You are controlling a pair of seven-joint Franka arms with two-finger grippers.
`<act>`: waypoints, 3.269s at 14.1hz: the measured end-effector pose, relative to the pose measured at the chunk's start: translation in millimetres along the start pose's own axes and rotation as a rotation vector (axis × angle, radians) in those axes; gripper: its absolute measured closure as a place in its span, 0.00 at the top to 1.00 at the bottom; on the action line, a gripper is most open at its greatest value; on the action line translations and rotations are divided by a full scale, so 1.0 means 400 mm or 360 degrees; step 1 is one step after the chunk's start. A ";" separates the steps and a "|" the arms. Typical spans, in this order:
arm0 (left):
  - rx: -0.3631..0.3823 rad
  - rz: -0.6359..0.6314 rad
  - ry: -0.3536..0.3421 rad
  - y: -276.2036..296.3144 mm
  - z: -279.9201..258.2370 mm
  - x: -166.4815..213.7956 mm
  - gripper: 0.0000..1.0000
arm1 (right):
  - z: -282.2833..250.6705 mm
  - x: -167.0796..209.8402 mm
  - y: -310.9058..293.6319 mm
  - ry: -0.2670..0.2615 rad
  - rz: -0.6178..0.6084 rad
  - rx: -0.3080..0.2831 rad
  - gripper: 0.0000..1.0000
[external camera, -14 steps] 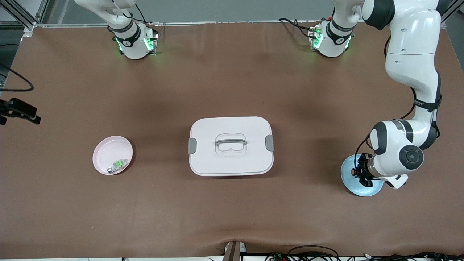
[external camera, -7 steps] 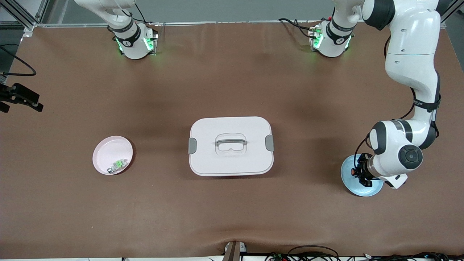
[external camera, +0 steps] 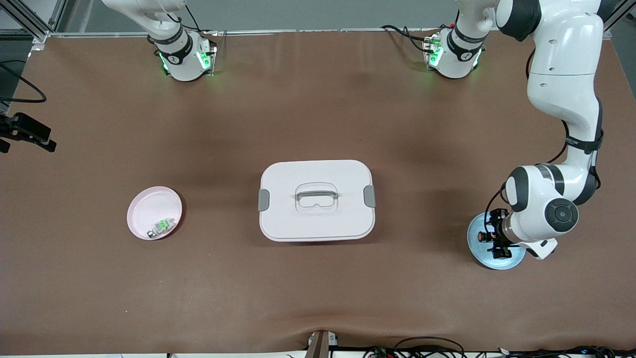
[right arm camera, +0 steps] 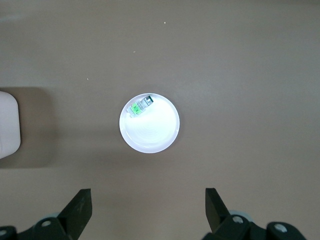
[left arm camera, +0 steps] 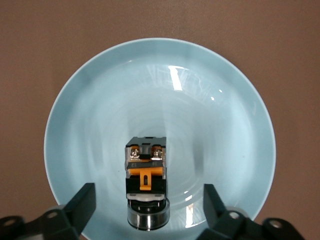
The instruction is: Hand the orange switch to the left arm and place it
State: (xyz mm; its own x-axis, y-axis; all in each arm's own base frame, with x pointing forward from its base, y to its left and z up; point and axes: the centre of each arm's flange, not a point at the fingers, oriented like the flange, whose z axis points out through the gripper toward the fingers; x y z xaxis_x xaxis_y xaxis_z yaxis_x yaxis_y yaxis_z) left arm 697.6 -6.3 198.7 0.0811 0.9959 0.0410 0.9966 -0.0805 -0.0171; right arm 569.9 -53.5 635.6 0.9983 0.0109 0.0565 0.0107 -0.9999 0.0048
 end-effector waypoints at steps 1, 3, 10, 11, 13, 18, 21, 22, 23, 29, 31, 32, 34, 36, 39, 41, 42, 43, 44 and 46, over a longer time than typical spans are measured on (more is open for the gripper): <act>0.0001 0.0010 0.0000 0.001 -0.001 0.000 1.00 | -0.008 -0.001 0.005 0.0008 0.0006 -0.0001 1.00; 0.0030 0.0104 -0.0004 0.000 -0.006 -0.006 1.00 | -0.028 -0.007 0.013 0.0009 0.0015 -0.0002 1.00; 0.0022 0.0558 -0.0020 0.018 -0.107 -0.043 1.00 | -0.041 -0.025 0.016 -0.0037 0.0222 0.0002 1.00; 0.0012 0.0611 -0.0020 0.020 -0.118 -0.046 1.00 | -0.042 -0.027 0.015 -0.0043 0.0239 0.0003 1.00; -0.0017 0.0747 -0.0014 0.025 -0.147 -0.043 1.00 | -0.047 -0.032 0.015 -0.0047 0.0248 0.0004 1.00; -0.0084 0.1175 0.0013 0.038 -0.213 -0.037 1.00 | -0.078 -0.048 0.005 -0.0023 0.0239 0.0006 1.00; -0.0128 0.1336 0.0034 0.055 -0.247 -0.036 1.00 | -0.081 -0.050 0.003 -0.0019 0.0239 0.0007 1.00; -0.0155 0.1388 0.0044 0.064 -0.268 -0.041 1.00 | -0.082 -0.051 0.005 -0.0019 0.0244 0.0006 1.00; -0.0186 0.1422 0.0056 0.072 -0.295 -0.045 1.00 | -0.082 -0.051 0.006 -0.0018 0.0247 0.0006 1.00; -0.0391 0.1432 0.0159 0.068 -0.541 -0.030 1.00 | -0.082 -0.051 0.007 -0.0021 0.0249 0.0007 1.00; -0.0433 0.1424 0.0187 0.060 -0.595 -0.007 1.00 | -0.082 -0.052 0.007 -0.0021 0.0251 0.0006 1.00; -0.0444 0.1458 0.0201 0.056 -0.614 0.004 1.00 | -0.081 -0.052 0.007 -0.0022 0.0252 0.0006 1.00; -0.0423 0.1575 0.0209 0.045 -0.634 0.015 1.00 | -0.081 -0.052 0.007 -0.0023 0.0253 0.0007 1.00; -0.0379 0.1727 0.0201 0.029 -0.655 0.016 1.00 | -0.081 -0.052 0.008 -0.0024 0.0254 0.0007 1.00; -0.0315 0.1864 0.0171 -0.010 -0.712 0.040 1.00 | -0.081 -0.052 0.009 -0.0025 0.0256 0.0006 1.00; -0.0261 0.1955 0.0134 -0.044 -0.755 0.051 1.00 | -0.081 -0.052 0.009 -0.0025 0.0257 0.0006 1.00; -0.0240 0.2010 0.0118 -0.060 -0.776 0.052 1.00 | -0.081 -0.052 0.009 -0.0025 0.0257 0.0006 1.00; -0.0226 0.2061 0.0106 -0.077 -0.794 0.052 1.00 | -0.081 -0.052 0.009 -0.0025 0.0257 0.0006 1.00; -0.0218 0.2095 0.0099 -0.093 -0.811 0.052 1.00 | -0.081 -0.052 0.009 -0.0025 0.0257 0.0006 1.00; -0.0219 0.2121 0.0092 -0.132 -0.842 0.050 1.00 | -0.081 -0.052 0.010 -0.0024 0.0257 0.0006 1.00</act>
State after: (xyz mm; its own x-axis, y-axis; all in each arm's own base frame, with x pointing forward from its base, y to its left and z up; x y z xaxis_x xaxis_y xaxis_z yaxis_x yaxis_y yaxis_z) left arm 651.4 3.5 537.0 0.9817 0.1522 0.1141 0.1506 -0.9883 0.0230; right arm 547.2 -57.5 666.9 0.9878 -0.1503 0.0410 -0.1501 -0.9886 -0.0071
